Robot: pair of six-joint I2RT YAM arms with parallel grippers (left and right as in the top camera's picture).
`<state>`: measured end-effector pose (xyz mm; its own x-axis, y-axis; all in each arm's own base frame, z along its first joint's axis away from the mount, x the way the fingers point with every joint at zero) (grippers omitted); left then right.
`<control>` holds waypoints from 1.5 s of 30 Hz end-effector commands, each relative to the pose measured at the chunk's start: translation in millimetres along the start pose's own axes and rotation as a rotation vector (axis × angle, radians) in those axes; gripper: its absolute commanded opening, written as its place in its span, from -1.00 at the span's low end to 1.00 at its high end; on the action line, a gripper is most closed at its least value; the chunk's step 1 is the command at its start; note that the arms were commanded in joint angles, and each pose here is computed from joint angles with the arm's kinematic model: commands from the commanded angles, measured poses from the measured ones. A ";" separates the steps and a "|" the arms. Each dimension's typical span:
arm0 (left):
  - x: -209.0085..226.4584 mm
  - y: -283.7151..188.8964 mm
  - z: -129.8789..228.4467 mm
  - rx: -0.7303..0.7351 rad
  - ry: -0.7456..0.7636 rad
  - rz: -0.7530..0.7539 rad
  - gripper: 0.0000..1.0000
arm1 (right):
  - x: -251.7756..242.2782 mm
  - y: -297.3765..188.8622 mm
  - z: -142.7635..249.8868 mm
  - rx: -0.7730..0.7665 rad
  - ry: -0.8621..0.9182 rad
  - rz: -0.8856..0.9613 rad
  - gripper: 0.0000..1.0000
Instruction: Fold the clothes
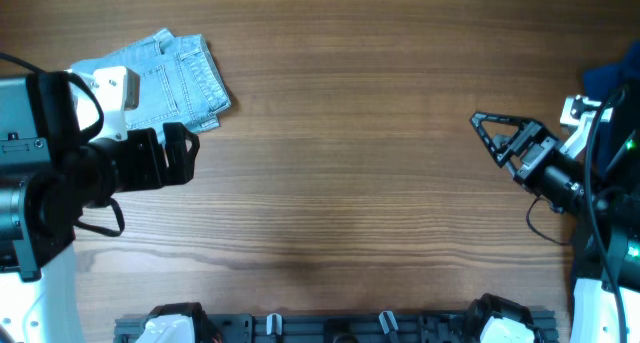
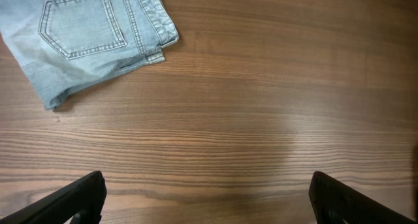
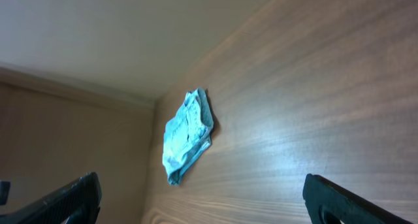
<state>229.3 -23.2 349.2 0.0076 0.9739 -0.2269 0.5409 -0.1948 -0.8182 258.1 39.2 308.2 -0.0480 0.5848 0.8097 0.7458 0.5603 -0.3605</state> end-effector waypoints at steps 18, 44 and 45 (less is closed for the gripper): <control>0.0 -0.8 -0.2 -0.006 0.022 -0.006 0.99 | 49.5 -53.9 70.4 -0.217 -1.183 0.056 0.99; 0.0 -0.9 -0.3 -0.006 0.022 -0.006 0.99 | -73.3 38.7 119.0 -0.391 -1.264 -0.040 0.99; 0.1 -0.8 -0.2 -0.006 0.022 -0.006 1.00 | -71.8 38.8 120.9 -0.386 -1.268 -0.055 0.99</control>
<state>229.4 -23.1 349.1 0.0074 0.9740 -0.2265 0.5409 -0.1944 -0.8183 213.6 85.1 173.9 -0.4861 0.8357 -0.2557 0.8696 0.4914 -0.0471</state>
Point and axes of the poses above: each gripper's point midway between its finger pads, its own y axis out along the fingers, its own x axis along the line the jaws close on, z = x × y, the point moved 1 cm from there along -y, back along the fingers
